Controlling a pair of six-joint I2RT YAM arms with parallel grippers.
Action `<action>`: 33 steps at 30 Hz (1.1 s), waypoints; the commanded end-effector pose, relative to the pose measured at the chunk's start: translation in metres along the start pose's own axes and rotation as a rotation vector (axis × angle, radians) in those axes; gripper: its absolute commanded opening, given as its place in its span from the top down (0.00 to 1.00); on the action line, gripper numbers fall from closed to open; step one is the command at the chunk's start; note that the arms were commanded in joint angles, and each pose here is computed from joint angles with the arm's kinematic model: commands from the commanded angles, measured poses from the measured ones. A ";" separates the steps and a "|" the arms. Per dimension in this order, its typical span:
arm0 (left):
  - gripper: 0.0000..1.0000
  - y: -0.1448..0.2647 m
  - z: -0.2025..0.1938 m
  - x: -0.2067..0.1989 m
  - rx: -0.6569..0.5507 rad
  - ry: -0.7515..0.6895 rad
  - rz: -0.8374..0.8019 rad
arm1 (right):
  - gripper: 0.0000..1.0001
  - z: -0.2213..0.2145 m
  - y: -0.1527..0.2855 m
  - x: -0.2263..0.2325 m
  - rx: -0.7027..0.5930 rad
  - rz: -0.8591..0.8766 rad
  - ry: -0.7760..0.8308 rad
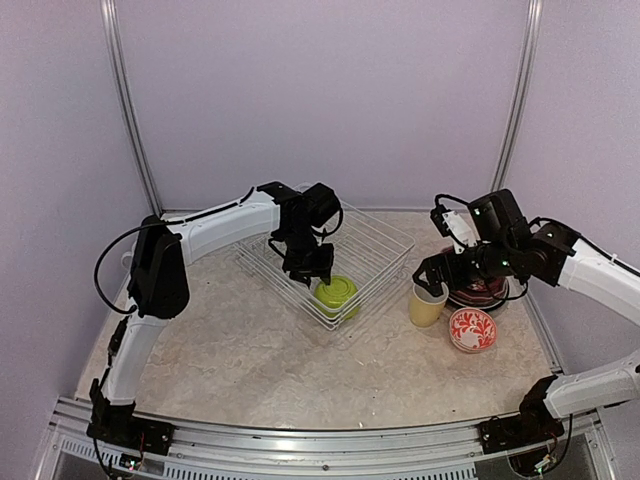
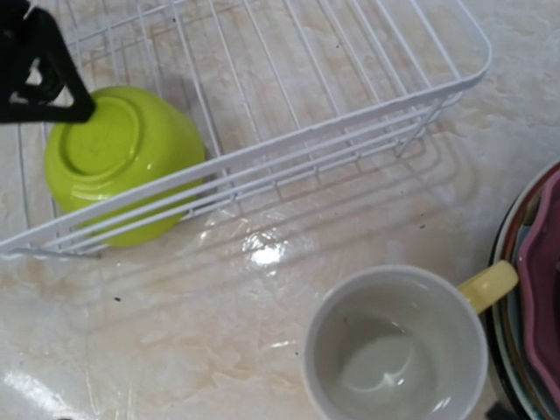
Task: Unload the mixed dishes from the dish rack
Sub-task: Move the bowl to the dish rack, then adjust the plate in the bowl.
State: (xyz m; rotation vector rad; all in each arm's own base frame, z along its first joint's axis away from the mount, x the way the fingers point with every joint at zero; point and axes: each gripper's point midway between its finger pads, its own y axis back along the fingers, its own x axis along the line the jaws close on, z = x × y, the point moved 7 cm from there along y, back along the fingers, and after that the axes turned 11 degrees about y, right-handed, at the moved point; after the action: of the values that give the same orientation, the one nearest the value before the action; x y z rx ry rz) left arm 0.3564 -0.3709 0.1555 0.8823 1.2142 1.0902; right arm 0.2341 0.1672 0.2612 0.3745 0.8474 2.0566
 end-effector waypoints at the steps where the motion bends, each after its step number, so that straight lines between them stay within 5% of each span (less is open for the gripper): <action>1: 0.57 -0.006 0.013 0.024 -0.026 0.041 0.107 | 0.00 -0.001 0.005 0.000 -0.031 0.015 -0.021; 12: 0.62 0.023 0.050 0.065 -0.179 0.075 0.286 | 0.00 -0.004 0.007 0.000 -0.041 0.014 -0.051; 17: 0.47 0.043 0.044 0.049 -0.213 0.034 0.250 | 0.00 -0.004 0.005 0.001 -0.047 0.022 -0.055; 23: 0.15 0.059 0.023 0.001 -0.235 -0.106 0.126 | 0.00 -0.005 0.002 0.001 -0.033 0.025 -0.057; 33: 0.01 0.029 0.004 -0.010 -0.203 -0.201 0.230 | 0.00 -0.006 0.003 0.004 -0.038 0.053 -0.063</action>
State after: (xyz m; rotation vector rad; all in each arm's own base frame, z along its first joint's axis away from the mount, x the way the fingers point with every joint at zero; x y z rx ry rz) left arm 0.3551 -0.3772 0.2099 0.8556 0.8908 1.2002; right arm 0.2278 0.1671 0.2605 0.4197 0.7828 2.0840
